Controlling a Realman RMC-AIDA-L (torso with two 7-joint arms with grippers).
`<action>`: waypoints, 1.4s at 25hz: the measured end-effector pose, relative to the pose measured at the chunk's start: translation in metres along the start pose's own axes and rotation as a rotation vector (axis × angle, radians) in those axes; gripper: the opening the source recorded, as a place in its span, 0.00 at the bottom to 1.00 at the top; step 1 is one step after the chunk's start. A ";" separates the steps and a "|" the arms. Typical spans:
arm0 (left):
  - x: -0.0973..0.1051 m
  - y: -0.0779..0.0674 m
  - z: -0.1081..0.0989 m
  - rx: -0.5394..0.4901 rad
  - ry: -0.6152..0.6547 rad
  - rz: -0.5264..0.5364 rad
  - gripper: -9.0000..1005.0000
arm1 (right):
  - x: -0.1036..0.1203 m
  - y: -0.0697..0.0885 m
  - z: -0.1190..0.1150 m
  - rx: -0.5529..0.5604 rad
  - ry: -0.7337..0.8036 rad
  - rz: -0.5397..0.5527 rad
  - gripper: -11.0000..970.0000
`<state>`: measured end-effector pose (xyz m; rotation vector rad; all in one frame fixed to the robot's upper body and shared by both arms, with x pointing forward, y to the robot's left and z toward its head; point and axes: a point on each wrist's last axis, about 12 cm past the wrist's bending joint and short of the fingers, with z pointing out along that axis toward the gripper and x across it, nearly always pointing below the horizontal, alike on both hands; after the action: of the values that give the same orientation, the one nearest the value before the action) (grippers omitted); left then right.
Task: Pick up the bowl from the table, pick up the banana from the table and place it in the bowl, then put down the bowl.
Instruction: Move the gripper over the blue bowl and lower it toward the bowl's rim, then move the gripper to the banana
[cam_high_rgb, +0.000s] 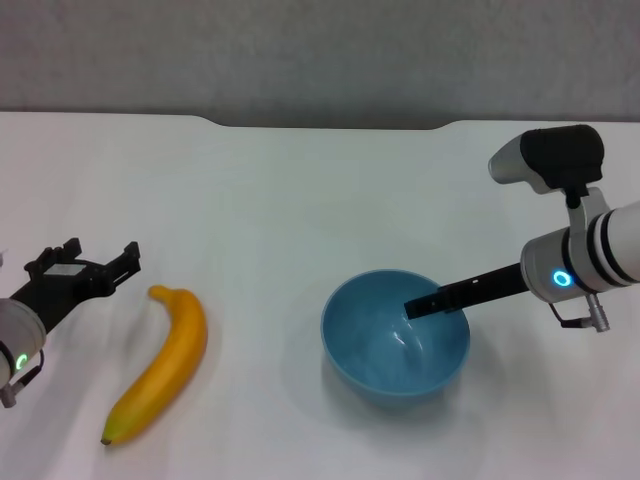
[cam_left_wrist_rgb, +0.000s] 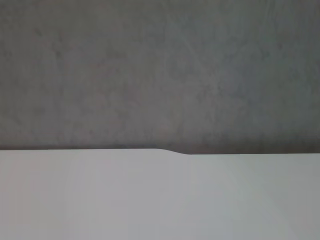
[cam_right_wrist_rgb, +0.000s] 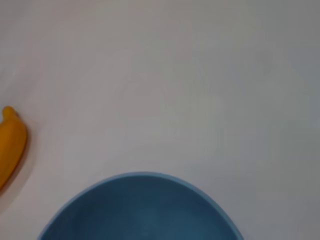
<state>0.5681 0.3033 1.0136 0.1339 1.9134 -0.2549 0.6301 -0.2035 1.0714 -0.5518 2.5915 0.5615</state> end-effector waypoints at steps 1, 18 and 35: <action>0.000 -0.001 0.000 0.002 0.001 0.003 0.89 | 0.001 0.000 0.001 0.000 0.002 0.001 0.91; 0.002 0.000 -0.002 0.003 -0.003 -0.007 0.89 | 0.009 -0.004 0.004 0.044 0.024 -0.041 0.66; 0.002 0.000 -0.002 0.004 -0.002 -0.017 0.89 | 0.013 -0.005 0.010 0.072 0.005 -0.043 0.16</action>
<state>0.5657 0.3035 1.0122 0.1202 1.9132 -0.2696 0.6246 -0.2066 1.0559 -0.5843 2.5864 0.4510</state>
